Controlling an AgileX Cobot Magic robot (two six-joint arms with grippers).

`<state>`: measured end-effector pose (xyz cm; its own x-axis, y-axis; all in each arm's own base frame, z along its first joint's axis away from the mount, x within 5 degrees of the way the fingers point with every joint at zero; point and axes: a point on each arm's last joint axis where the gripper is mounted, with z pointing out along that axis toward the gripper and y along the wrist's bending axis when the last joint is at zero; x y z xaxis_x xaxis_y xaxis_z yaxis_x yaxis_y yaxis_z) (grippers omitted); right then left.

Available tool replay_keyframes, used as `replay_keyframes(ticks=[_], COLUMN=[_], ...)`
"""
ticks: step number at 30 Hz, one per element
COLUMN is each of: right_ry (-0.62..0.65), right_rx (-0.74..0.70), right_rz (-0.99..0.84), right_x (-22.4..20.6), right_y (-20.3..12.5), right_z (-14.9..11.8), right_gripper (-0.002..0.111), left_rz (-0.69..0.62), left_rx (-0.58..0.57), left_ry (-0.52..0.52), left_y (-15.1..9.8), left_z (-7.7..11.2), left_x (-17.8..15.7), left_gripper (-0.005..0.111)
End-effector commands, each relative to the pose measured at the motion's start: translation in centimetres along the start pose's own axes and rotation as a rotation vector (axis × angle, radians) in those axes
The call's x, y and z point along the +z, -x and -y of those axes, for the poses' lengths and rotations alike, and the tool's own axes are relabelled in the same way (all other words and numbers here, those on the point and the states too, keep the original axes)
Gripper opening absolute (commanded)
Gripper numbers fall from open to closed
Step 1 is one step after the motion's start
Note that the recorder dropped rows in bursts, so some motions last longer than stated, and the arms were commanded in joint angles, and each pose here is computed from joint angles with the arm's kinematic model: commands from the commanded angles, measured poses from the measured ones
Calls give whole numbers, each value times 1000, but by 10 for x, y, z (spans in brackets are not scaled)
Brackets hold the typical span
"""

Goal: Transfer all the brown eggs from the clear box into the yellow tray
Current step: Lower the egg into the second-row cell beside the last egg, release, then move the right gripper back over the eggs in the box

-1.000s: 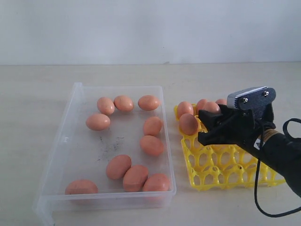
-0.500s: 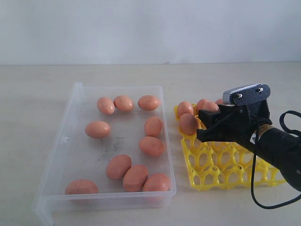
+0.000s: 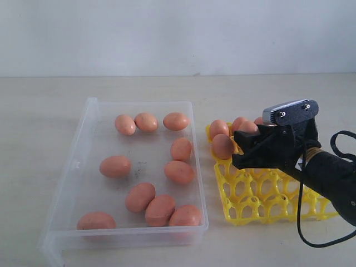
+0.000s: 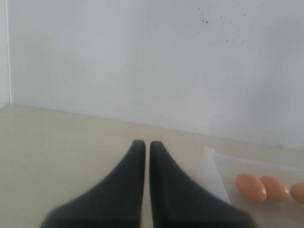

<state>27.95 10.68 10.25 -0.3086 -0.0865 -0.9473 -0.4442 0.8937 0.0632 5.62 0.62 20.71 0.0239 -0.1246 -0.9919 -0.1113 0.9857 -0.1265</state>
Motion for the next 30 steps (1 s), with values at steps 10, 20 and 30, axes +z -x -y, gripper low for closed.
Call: replay_keyframes(ticks=[10, 20, 30], right_ry=[-24, -42, 48], right_rx=[0, -6, 23], right_rz=[5, 119, -69], right_x=[0, -9, -34], right_y=[1, 30, 88], right_z=[4, 4, -11], right_gripper=[55, 55, 55], left_rz=[2, 0, 0], left_rx=[-18, -18, -18], left_ry=[-2, -2, -2], left_y=[-1, -1, -1], left_z=[0, 0, 0], left_x=[0, 0, 0], left_gripper=[4, 4, 4])
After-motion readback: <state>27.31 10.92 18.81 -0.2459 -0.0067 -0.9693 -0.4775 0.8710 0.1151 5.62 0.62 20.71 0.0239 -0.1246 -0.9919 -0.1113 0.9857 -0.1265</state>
